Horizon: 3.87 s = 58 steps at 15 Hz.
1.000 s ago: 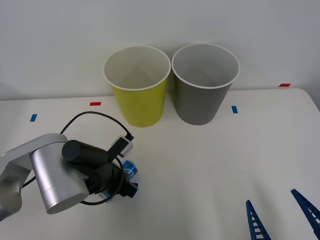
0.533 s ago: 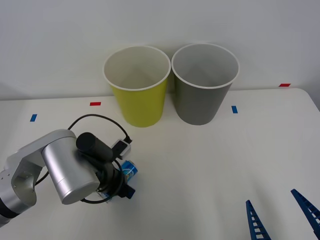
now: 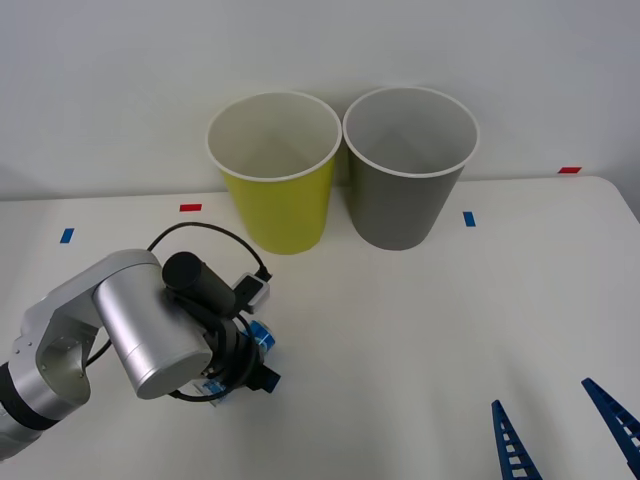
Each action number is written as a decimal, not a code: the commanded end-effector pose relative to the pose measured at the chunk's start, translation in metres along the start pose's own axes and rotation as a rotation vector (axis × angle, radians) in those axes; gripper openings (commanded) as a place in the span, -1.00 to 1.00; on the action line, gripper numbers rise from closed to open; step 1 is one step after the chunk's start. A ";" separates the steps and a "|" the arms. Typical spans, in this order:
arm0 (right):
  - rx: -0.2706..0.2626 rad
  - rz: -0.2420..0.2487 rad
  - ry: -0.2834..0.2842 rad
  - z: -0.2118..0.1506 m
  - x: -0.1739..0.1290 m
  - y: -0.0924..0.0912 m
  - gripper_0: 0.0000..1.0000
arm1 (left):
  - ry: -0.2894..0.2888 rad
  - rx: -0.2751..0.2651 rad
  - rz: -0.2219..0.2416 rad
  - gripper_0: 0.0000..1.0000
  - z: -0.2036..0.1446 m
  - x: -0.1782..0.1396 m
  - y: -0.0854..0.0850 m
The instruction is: Put cans in the gray bin and PET bottles in the light green bin.
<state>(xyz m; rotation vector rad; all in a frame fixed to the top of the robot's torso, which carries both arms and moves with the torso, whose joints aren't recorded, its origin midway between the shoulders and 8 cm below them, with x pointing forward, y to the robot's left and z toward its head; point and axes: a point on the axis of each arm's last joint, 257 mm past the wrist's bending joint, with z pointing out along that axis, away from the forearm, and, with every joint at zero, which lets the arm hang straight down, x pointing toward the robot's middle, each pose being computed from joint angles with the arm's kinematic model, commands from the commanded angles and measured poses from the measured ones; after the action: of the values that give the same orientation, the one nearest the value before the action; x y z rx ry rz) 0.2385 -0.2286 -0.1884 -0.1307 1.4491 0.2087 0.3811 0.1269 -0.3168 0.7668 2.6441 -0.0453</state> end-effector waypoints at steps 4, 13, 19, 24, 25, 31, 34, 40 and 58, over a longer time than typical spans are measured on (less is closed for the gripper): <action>0.000 0.000 0.000 0.000 0.000 0.000 1.00 | 0.015 -0.010 -0.005 1.00 0.010 -0.004 0.003; 0.000 0.000 0.000 0.000 0.000 0.000 1.00 | 0.021 0.002 0.009 -1.00 0.012 -0.004 -0.001; 0.000 0.000 0.000 0.000 0.000 0.000 1.00 | 0.029 0.020 0.029 -0.99 0.012 -0.003 -0.007; 0.000 0.000 0.000 0.000 0.000 0.000 1.00 | -0.037 -0.008 0.058 -1.00 0.000 -0.019 -0.004; 0.000 0.000 0.000 0.000 0.000 0.000 1.00 | -0.063 -0.007 0.068 -1.00 -0.007 -0.024 -0.004; 0.000 0.000 0.000 0.000 0.000 0.000 1.00 | -0.242 0.011 0.078 -1.00 -0.053 -0.051 -0.011; 0.000 0.000 0.000 0.000 0.000 0.000 1.00 | -0.332 0.031 0.097 -1.00 -0.076 -0.058 -0.018; 0.000 0.000 0.000 0.000 0.000 0.000 1.00 | -0.537 0.057 0.178 -1.00 -0.150 -0.097 -0.010; 0.000 0.000 0.000 0.000 0.000 0.000 1.00 | -0.958 0.095 0.091 -1.00 -0.309 -0.127 0.031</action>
<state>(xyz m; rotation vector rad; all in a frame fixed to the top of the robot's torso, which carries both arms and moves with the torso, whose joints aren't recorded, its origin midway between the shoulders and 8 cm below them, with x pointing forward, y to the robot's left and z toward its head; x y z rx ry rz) 0.2385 -0.2286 -0.1884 -0.1307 1.4491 0.2087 0.3852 0.1283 0.0127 0.6804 1.7187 -0.3982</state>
